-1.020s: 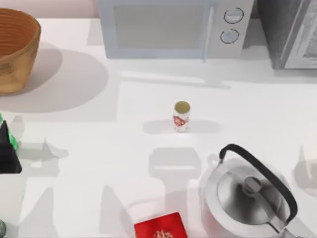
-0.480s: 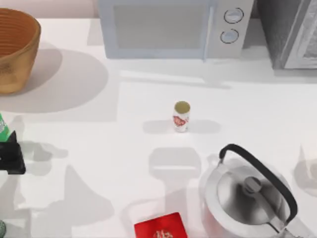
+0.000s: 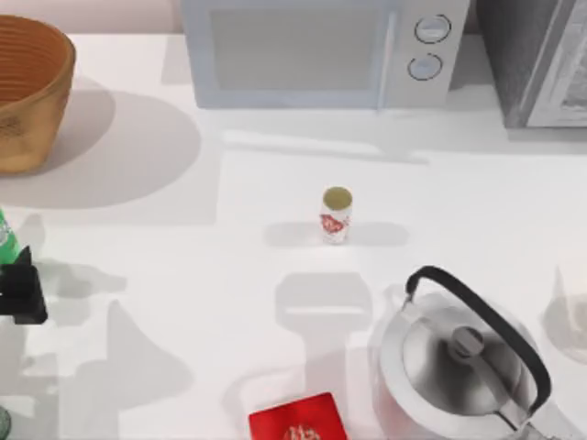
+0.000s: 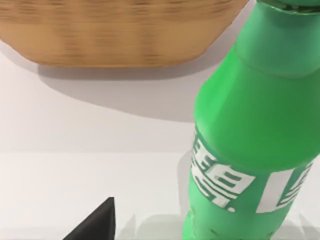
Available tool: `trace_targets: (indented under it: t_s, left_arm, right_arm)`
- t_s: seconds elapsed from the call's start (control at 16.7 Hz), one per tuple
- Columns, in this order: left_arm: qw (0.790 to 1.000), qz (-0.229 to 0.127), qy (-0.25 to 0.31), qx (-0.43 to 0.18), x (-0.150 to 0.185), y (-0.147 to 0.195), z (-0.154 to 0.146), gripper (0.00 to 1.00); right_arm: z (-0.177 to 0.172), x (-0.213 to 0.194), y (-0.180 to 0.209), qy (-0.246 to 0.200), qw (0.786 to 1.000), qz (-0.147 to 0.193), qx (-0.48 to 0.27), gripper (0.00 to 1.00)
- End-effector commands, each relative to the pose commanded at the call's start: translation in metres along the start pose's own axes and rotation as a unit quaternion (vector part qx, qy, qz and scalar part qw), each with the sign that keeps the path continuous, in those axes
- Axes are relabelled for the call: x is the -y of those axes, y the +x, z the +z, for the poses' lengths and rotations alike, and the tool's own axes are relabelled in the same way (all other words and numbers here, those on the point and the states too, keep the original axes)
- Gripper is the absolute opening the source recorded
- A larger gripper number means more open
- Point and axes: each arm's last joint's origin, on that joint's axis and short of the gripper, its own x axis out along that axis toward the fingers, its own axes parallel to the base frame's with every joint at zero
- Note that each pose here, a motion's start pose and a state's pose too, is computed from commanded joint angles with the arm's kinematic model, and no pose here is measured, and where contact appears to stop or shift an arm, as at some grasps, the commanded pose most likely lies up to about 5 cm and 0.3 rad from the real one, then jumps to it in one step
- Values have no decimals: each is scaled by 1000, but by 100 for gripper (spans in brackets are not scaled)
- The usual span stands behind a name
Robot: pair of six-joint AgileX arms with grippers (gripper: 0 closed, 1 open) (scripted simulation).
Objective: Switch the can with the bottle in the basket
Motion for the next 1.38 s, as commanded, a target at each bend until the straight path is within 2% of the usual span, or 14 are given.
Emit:
trace_targets:
  t_s: [0.24,0.72,1.08,1.38]
  left_arm:
    - [1000,-1,1,2,3,6,3,100]
    - [1000,0,0,0,2,55,3,100]
    - [1000,0,0,0,0,60,0,100]
    - [1000,0,0,0,0,60,0,62]
  right_arm:
    - [0,0,0,0,1000,0,0,100]
    - [0,0,0,0,1000,0,0,100]
    - [0,0,0,0,1000,0,0,100]
    - [0,0,0,0,1000,0,0,100]
